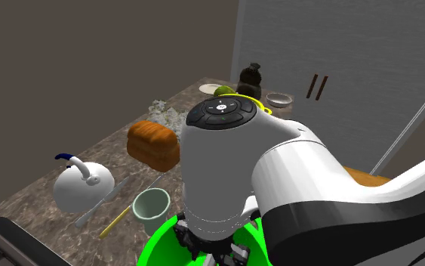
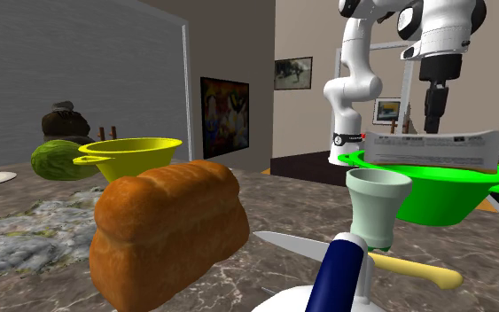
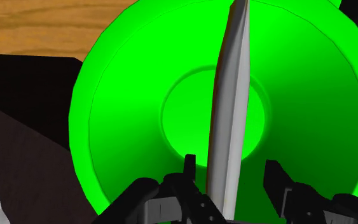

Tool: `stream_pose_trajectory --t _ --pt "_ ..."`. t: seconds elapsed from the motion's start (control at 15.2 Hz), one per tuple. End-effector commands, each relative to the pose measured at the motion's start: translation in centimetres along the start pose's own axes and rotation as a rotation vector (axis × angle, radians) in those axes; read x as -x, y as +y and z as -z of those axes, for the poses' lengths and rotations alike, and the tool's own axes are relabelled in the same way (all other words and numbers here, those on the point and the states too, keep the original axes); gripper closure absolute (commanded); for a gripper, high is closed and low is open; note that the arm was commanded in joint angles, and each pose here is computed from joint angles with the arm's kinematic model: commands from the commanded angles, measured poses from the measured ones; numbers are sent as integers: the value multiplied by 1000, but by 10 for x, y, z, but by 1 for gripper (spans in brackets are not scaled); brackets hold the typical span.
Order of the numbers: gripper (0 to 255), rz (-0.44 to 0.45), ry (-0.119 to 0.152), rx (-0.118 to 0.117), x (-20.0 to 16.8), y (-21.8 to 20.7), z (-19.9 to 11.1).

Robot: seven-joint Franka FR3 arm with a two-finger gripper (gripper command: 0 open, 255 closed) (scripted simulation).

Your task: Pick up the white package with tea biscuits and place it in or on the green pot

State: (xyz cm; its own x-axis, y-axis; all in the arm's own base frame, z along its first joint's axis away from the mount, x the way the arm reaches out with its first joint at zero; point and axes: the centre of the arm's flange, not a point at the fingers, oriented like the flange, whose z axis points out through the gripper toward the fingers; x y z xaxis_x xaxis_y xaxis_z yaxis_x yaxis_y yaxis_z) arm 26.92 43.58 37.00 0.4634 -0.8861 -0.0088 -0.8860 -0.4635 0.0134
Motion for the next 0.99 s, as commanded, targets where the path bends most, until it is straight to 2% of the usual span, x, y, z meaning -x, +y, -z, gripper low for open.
stream_pose_trajectory --t 0.0,0.26,0.53,0.92 --pt "0 0 0 0 0 0 0" --pt "0 0 0 0 0 0 0" --pt "0 0 0 0 0 0 50" --pt "0 0 0 0 0 0 50"
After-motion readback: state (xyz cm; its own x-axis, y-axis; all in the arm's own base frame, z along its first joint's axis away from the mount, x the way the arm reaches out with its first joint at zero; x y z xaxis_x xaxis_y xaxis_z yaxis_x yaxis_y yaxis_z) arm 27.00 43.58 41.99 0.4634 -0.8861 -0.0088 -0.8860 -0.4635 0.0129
